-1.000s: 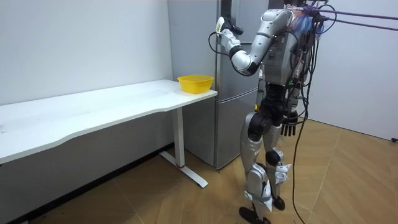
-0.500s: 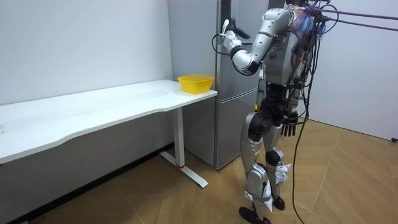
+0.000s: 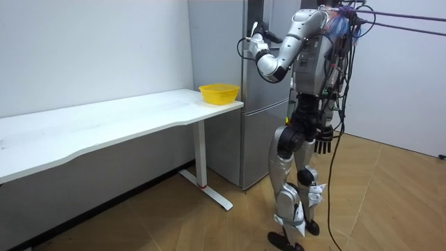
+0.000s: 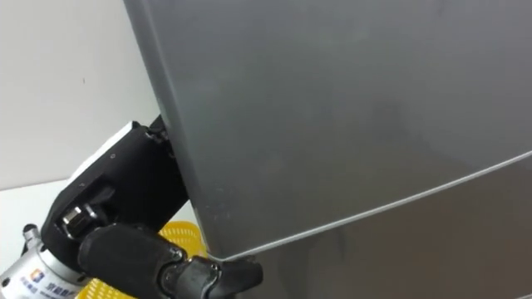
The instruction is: Retrieve from the upper fridge
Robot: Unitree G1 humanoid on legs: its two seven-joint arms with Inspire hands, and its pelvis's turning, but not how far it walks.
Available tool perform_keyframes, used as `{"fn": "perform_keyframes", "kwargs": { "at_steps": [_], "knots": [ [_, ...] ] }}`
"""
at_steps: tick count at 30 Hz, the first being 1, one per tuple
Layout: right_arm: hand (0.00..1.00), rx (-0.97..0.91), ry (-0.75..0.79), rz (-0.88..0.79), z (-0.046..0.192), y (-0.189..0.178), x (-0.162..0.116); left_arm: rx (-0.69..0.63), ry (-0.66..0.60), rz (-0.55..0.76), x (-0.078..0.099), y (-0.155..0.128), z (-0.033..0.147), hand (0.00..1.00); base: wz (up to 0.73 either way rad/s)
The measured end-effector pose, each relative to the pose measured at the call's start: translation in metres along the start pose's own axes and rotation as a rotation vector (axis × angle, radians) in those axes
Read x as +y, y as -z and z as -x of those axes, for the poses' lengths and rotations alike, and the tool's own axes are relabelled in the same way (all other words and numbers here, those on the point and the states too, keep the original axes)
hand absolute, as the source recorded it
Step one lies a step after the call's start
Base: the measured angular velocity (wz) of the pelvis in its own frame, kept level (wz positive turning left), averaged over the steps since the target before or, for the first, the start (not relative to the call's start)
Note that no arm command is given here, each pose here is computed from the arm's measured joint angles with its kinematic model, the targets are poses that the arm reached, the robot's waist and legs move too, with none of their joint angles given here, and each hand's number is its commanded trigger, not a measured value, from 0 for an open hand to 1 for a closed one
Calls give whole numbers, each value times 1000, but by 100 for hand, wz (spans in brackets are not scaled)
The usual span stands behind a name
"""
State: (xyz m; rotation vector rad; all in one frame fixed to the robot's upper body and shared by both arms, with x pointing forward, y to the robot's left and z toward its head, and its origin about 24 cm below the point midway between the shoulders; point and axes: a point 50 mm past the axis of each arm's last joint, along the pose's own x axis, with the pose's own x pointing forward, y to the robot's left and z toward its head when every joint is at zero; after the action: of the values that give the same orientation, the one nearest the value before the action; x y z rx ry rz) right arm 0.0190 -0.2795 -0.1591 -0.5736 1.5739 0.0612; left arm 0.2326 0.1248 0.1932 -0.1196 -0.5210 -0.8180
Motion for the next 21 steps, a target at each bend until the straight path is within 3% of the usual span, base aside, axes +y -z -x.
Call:
{"fn": "perform_keyframes", "kwargs": {
  "at_steps": [11,21],
  "knots": [
    [0,2,-18,4,0,1,0,-32,60,68,-8,-1,-8,0,0],
    [0,-1,-13,20,0,0,-2,-69,235,115,-24,-4,-22,0,-2]
  ]
}}
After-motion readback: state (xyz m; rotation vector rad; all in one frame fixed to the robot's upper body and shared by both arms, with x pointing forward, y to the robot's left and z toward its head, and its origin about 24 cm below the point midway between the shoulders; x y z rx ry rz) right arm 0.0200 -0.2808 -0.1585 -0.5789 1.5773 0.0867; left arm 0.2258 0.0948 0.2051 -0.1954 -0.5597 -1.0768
